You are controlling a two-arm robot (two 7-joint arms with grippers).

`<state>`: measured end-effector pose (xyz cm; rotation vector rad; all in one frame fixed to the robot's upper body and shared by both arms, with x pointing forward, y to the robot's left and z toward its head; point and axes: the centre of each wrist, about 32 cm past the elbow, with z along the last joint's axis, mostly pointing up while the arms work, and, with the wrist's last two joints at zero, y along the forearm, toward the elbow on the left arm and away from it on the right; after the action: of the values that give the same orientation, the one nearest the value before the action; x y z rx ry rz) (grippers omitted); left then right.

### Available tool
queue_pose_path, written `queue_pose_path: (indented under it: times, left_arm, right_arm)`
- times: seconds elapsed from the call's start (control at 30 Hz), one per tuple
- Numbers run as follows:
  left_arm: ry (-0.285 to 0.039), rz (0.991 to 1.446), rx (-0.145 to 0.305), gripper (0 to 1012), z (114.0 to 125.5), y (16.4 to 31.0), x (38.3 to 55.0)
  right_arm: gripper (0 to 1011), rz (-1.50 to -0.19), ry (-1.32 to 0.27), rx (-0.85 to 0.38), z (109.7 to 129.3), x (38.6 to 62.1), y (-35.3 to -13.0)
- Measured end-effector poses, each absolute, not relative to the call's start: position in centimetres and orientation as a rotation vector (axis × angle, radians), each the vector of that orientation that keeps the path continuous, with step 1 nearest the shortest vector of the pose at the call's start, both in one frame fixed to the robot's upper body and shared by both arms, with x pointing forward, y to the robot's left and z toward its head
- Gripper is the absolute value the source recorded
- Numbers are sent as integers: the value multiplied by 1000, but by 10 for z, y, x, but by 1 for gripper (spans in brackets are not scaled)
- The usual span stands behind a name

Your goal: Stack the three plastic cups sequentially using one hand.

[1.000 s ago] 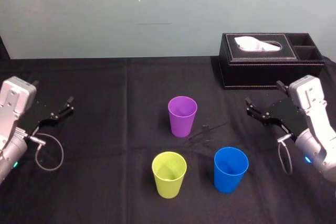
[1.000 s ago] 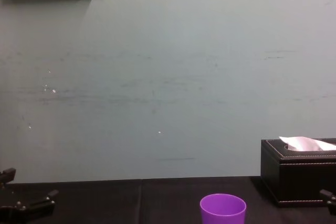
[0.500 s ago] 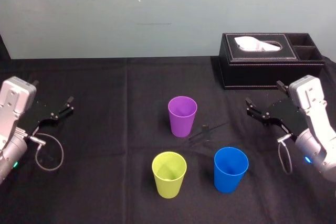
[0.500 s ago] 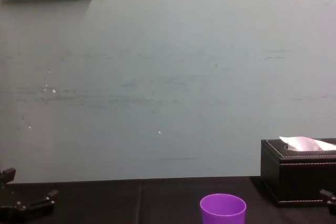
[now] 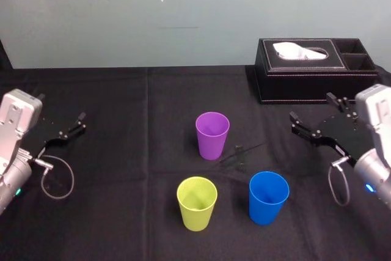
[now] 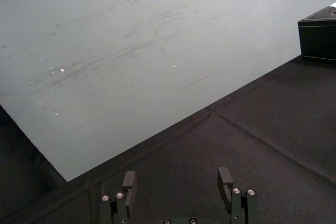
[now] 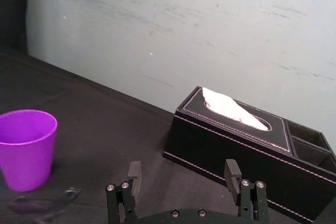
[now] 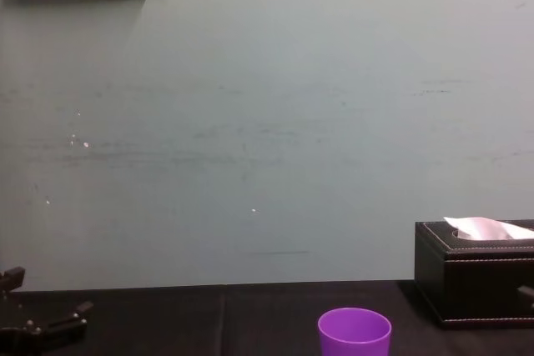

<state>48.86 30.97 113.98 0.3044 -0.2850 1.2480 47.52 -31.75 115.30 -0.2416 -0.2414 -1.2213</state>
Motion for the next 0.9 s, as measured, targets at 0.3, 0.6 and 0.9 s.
queue_pose_path:
  times: [0.3,0.6,0.9]
  left_arm:
    - [-285,1248,304,1010,1140,310,489]
    - [-285,1248,304,1010,1140,310,489]
    - [-285,1248,304,1010,1140,310,489]
  right_arm:
    - [1003,-1171,-198,-202,1168,452,-336]
    - [1003,-1088,-188,-190,1182,424,-353]
    - [1003,-964,-188,-182,1192,399,-369]
